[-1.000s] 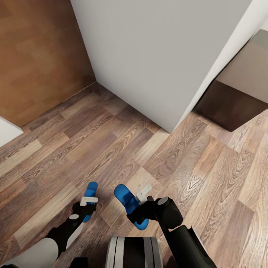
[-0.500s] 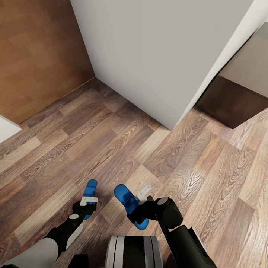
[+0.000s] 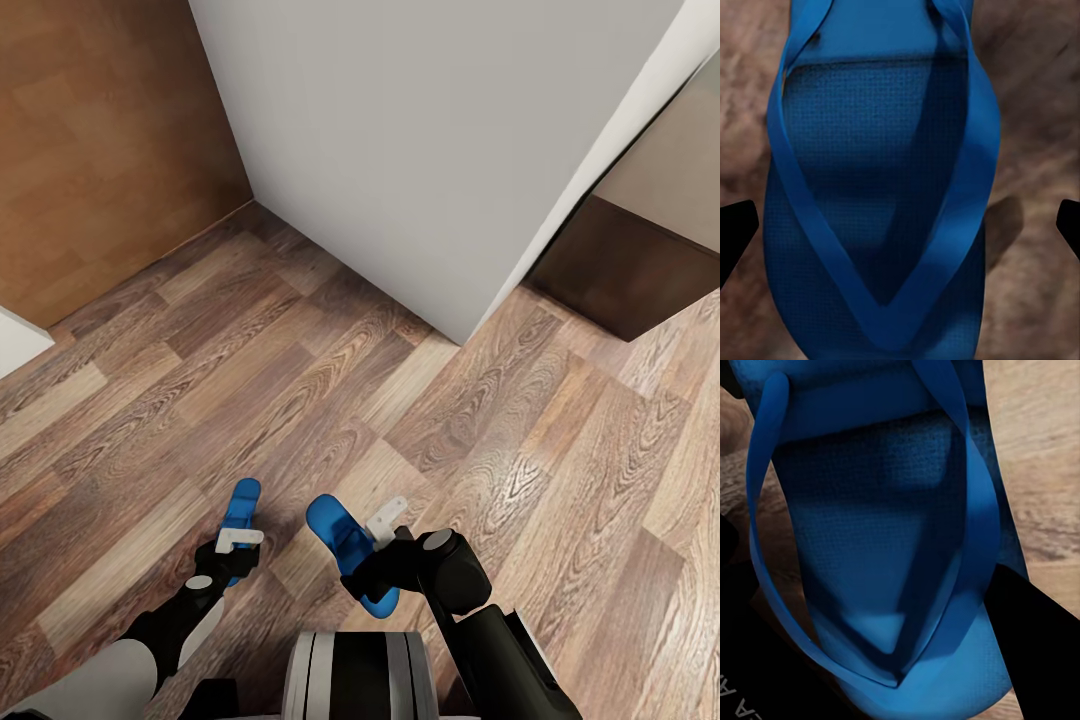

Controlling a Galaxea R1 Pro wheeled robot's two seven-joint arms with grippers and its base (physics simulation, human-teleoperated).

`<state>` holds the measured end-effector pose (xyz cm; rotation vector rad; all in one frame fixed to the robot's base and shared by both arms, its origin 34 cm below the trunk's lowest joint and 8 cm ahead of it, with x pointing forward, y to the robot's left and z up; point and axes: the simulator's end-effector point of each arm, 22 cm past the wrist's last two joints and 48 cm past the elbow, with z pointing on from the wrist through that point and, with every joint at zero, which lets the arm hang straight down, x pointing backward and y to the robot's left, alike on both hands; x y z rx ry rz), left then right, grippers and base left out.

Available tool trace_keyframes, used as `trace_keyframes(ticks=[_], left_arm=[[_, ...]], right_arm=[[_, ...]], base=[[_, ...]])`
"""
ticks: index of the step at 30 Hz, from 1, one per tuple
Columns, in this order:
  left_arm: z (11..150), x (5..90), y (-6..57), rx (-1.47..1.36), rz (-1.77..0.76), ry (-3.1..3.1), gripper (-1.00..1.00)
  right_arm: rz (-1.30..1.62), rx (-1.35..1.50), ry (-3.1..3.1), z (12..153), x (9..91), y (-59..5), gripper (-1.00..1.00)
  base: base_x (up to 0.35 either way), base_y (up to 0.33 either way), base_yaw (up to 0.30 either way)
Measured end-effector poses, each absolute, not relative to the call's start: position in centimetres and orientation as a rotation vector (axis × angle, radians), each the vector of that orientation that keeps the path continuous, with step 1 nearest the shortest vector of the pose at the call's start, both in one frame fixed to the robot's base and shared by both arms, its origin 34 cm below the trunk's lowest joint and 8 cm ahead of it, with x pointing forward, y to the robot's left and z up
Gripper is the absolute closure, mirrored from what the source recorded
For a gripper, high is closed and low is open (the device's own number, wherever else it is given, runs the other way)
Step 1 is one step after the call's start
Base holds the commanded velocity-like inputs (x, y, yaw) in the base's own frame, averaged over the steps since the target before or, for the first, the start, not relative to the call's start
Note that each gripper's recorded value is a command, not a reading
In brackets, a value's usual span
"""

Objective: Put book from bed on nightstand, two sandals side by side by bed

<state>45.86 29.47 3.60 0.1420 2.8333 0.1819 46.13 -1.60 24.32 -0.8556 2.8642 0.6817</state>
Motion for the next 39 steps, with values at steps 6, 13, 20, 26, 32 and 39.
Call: trace_keyframes(ticks=[6, 13, 20, 26, 32, 39], left_arm=[[3.59, 45.85, 29.45, 0.142, 0.181, 2.834, -1.00], [3.58, 45.84, 29.33, 0.142, 0.175, 2.834, -1.00], [3.58, 45.84, 29.48, 0.144, 0.175, 2.834, -1.00], [3.62, 45.95, 29.55, 0.143, 0.175, 2.829, -1.00], [3.70, 46.24, 29.58, 0.142, 0.175, 2.819, -1.00], [3.81, 46.61, 29.51, 0.139, 0.171, 2.806, -1.00]], right_arm=[[0.683, -0.855, 2.864, 24.32, 46.09, -1.59, 1.00], [0.683, -0.855, 2.864, 24.33, 46.10, -1.59, 1.00], [0.683, -0.855, 2.864, 24.33, 46.14, -1.59, 1.00], [0.683, -0.855, 2.864, 24.33, 46.12, -1.58, 1.00], [0.687, -0.859, 2.863, 24.36, 46.04, -1.43, 1.00], [0.691, -0.877, 2.857, 24.44, 45.85, -1.09, 1.00]], base=[[0.000, 0.000, 0.000], [0.000, 0.000, 0.000], [0.000, 0.000, 0.000], [0.000, 0.000, 0.000], [0.000, 0.000, 0.000], [0.000, 0.000, 0.000]])
